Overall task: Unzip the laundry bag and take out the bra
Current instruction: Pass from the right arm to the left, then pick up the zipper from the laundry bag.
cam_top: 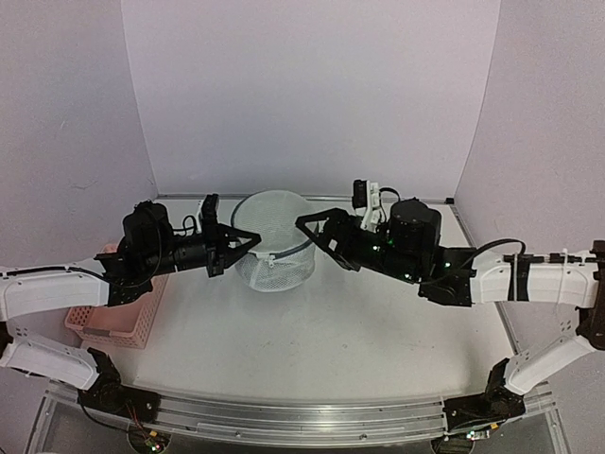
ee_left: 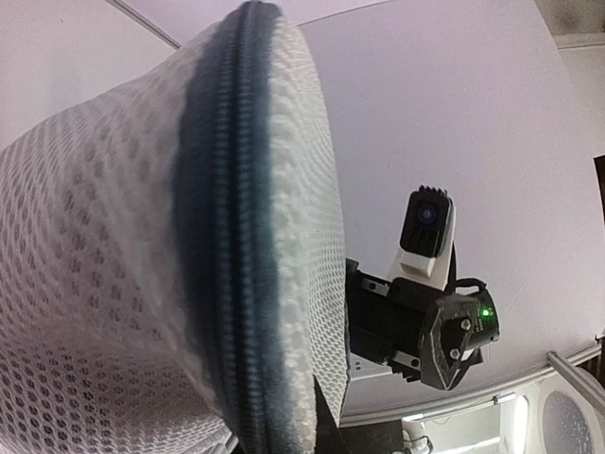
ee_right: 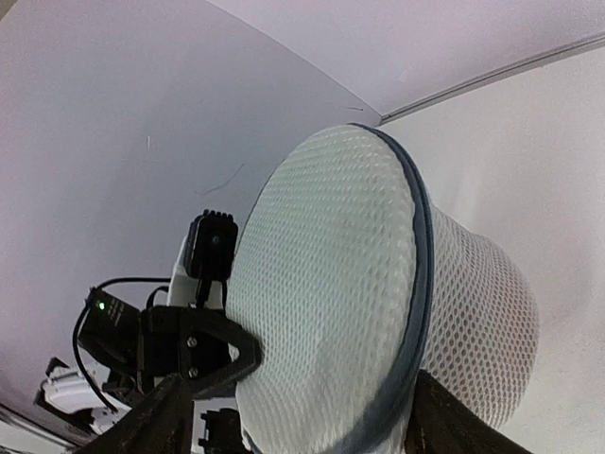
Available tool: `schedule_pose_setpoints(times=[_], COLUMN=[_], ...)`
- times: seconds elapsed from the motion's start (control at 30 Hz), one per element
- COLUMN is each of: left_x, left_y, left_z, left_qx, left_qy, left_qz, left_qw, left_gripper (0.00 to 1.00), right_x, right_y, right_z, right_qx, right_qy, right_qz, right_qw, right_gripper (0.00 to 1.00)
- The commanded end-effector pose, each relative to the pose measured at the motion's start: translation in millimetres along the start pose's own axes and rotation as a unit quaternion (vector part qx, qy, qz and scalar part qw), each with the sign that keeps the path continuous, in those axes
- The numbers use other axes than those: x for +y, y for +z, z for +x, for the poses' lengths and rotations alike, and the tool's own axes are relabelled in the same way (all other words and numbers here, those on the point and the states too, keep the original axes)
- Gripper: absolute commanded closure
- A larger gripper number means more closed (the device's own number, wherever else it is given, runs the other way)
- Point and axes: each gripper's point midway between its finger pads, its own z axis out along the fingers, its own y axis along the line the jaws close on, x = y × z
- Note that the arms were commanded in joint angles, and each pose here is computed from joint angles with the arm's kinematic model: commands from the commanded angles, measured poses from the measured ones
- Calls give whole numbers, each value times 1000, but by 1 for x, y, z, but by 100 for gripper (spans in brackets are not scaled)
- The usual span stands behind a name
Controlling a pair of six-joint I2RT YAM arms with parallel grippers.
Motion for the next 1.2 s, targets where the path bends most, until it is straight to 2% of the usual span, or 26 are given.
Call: schedule_pose_setpoints(times=[0.0,0.17,0.43,0.63,1.17], left_x=[-23,-5,14,17,16], left_y=[0,0,4,4,-4], left_z=[-26,-36,-43,-45,-49], left_qx=[-58,-93,-118,-124,-138], left_qy=[-22,-67,-111,-117,-106], left_qz=[33,10,-13,-23,-46], left_qw=[998,993,987,985,984], left_gripper=[100,100,100,100,100], right_x=[5,6,21,18,-7], right_y=[-30,-37,-11,17,61], right_z=[6,26,44,47,62], right_qx=[5,24,54,64,91], right_qy=[-50,-84,-136,-150,-194], right_qz=[-21,-19,38,100,200], right_qw=[998,996,989,982,956], right_gripper=[18,19,26,37,45])
